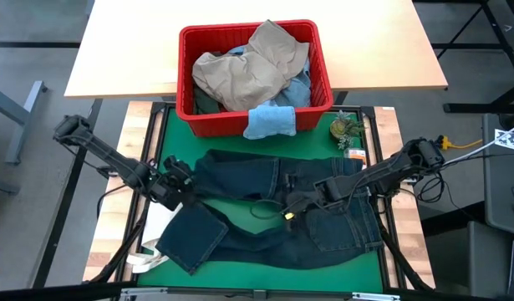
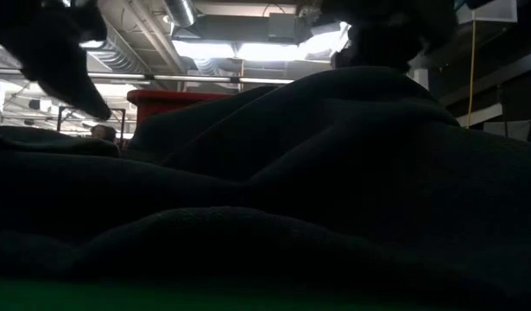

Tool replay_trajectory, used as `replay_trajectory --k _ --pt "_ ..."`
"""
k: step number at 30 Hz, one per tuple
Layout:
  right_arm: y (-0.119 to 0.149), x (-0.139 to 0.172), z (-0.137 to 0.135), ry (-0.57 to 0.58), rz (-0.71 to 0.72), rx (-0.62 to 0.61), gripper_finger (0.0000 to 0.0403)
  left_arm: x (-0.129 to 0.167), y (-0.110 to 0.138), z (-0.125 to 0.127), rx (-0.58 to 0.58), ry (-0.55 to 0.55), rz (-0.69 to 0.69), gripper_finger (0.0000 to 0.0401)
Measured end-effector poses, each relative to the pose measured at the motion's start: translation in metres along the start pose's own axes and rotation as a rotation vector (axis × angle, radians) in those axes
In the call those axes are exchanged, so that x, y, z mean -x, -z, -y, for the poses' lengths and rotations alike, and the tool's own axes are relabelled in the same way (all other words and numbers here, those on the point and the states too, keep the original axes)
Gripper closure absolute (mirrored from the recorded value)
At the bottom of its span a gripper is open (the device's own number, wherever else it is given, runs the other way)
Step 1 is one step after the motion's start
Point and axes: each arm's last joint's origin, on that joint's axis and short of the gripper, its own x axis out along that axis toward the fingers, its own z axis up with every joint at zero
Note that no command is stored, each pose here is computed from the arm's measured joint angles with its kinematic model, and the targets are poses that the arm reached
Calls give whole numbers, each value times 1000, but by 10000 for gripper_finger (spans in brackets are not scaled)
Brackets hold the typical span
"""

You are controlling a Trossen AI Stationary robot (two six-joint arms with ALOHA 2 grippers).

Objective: Fold Laundry from Bin
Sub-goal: Fold the dark blue pants

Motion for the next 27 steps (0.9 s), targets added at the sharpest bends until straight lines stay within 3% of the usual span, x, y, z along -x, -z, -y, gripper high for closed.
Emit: replay_trajectory --k 8,19,27 --pt "4 -14 -3 -5 123 -36 210 -16 20 -6 64 -4 -6 252" --pt "20 -46 -10 0 71 -143 210 -22 29 -9 111 -10 -10 252" --pt "17 -47 -6 163 136 -156 210 -22 29 -9 115 -10 -11 252"
